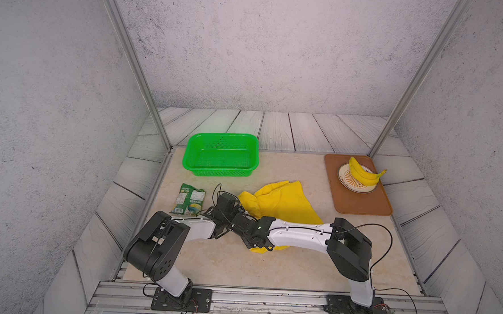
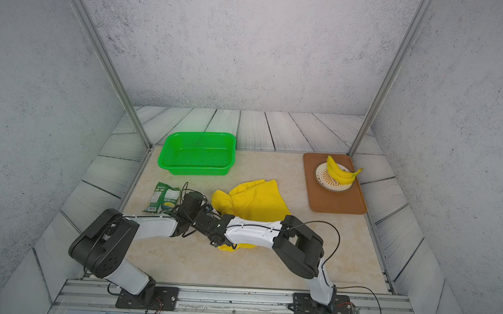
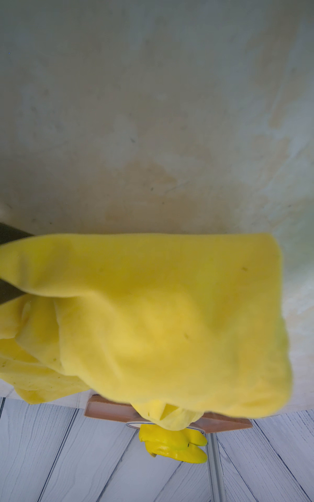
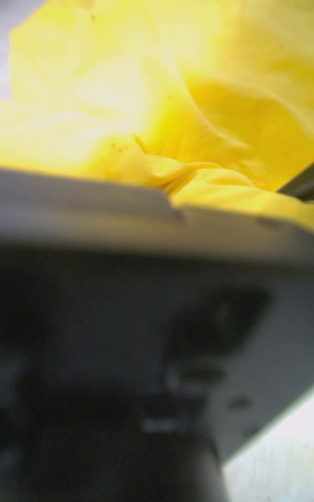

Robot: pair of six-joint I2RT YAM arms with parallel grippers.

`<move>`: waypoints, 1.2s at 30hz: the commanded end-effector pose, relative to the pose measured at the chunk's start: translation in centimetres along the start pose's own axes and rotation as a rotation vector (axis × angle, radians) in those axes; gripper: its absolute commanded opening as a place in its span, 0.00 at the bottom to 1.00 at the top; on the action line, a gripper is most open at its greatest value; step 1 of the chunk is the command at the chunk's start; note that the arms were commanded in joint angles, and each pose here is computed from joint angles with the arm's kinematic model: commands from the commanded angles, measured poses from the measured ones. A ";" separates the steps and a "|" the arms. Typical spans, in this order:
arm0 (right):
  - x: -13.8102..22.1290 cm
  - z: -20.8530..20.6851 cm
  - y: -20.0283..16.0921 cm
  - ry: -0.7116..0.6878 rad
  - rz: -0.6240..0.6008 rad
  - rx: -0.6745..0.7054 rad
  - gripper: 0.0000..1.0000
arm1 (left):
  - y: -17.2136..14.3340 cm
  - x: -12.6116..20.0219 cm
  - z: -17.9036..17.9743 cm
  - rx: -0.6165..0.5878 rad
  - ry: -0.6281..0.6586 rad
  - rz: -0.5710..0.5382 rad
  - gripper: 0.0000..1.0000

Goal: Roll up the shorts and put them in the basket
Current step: Roll the shorts at the center of the board.

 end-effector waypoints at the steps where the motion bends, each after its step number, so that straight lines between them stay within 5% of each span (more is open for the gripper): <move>1: -0.9 0.9 -2.3 0.085 0.047 0.009 0.25 | -0.2 0.7 0.2 0.026 0.011 0.010 0.03; 6: 0.6 2.7 -2.2 0.327 -0.022 -0.056 0.17 | 1.4 2.7 -0.4 0.022 0.021 -0.041 0.55; 13: 1.8 1.1 -2.4 0.822 -0.145 -0.419 0.17 | 2.8 7.1 -1.1 -0.065 0.056 -0.144 0.75; 24: -0.2 -2.8 -5.5 1.113 -0.271 -0.857 0.18 | 1.1 4.4 -3.1 -0.125 -0.068 -0.036 0.82; 31: -2.2 -2.8 -7.0 1.112 -0.228 -0.903 0.18 | 0.1 0.2 -3.6 -0.138 -0.061 0.040 0.83; 34: -2.6 -2.8 -7.5 1.086 -0.188 -0.898 0.21 | -0.3 -1.5 -3.0 -0.119 -0.053 0.066 0.77; 36: -2.7 -2.7 -7.8 1.072 -0.160 -0.882 0.23 | -0.5 -2.4 -2.8 -0.097 -0.053 0.084 0.61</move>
Point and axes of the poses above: each gripper's point midway between its finger pads, its own x axis back along the fingers, its own z axis along the line the jaws close on, y = z × x, the point moved 2 cm from there along x, back along the fingers, and after that the axes turned 5 degrees about x, right-handed, at the moved point
